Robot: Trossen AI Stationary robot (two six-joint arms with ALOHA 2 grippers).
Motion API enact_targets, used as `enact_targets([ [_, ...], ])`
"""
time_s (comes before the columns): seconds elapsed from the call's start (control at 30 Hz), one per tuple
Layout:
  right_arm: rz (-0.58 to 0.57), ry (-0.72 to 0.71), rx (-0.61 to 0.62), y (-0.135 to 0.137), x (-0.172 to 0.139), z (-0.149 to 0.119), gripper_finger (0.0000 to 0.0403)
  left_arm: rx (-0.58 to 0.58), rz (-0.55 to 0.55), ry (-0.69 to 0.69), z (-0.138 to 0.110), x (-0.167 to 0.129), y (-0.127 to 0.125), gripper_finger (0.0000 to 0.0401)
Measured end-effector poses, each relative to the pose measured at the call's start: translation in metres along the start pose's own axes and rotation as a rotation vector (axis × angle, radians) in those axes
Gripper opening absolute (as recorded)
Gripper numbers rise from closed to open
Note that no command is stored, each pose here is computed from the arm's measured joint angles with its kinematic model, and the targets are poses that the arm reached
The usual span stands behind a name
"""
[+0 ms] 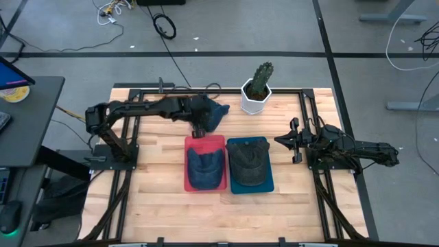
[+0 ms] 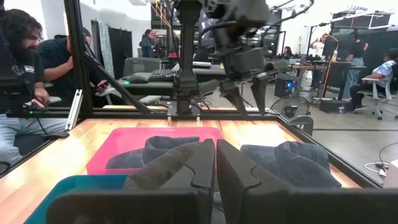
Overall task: Pick & Place hat
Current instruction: Put the blue cap into the pink bin
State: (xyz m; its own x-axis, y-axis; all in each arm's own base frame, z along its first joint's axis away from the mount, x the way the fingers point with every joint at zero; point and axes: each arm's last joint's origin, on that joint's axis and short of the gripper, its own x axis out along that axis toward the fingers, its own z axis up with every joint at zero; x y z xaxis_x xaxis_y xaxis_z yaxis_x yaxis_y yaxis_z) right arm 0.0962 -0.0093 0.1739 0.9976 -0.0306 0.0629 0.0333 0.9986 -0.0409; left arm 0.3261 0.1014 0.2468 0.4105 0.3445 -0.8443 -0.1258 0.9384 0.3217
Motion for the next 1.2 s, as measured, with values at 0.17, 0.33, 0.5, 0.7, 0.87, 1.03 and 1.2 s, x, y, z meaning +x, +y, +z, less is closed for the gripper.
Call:
enact_targets([
  [0.17, 0.000, 0.000, 0.000, 0.000, 0.000, 0.000, 0.0020, 0.047, -0.056, -0.033, -0.008, 0.006, 0.029, 0.0163],
  [0.33, 0.000, 0.000, 0.000, 0.000, 0.000, 0.000, 0.0020, 0.118, -0.117, -0.097, -0.013, 0.013, 0.050, 0.0163],
  [0.5, 0.000, 0.000, 0.000, 0.000, 0.000, 0.000, 0.0020, 0.102, -0.145, -0.132, -0.021, 0.015, 0.069, 0.0163],
  [0.7, 0.000, 0.000, 0.000, 0.000, 0.000, 0.000, 0.0020, 0.078, -0.198, -0.144, -0.030, 0.027, 0.082, 0.0163],
  [0.87, 0.000, 0.000, 0.000, 0.000, 0.000, 0.000, 0.0020, 0.111, -0.245, -0.088, -0.035, 0.060, 0.079, 0.0163],
  [1.03, 0.000, -0.001, 0.000, 0.000, 0.000, 0.000, 0.0020, 0.108, -0.220, -0.060, -0.038, 0.076, 0.081, 0.0163],
  [1.2, 0.001, 0.000, 0.000, 0.000, 0.000, 0.000, 0.0020, 0.098, -0.212, -0.057, -0.040, 0.084, 0.085, 0.0163],
])
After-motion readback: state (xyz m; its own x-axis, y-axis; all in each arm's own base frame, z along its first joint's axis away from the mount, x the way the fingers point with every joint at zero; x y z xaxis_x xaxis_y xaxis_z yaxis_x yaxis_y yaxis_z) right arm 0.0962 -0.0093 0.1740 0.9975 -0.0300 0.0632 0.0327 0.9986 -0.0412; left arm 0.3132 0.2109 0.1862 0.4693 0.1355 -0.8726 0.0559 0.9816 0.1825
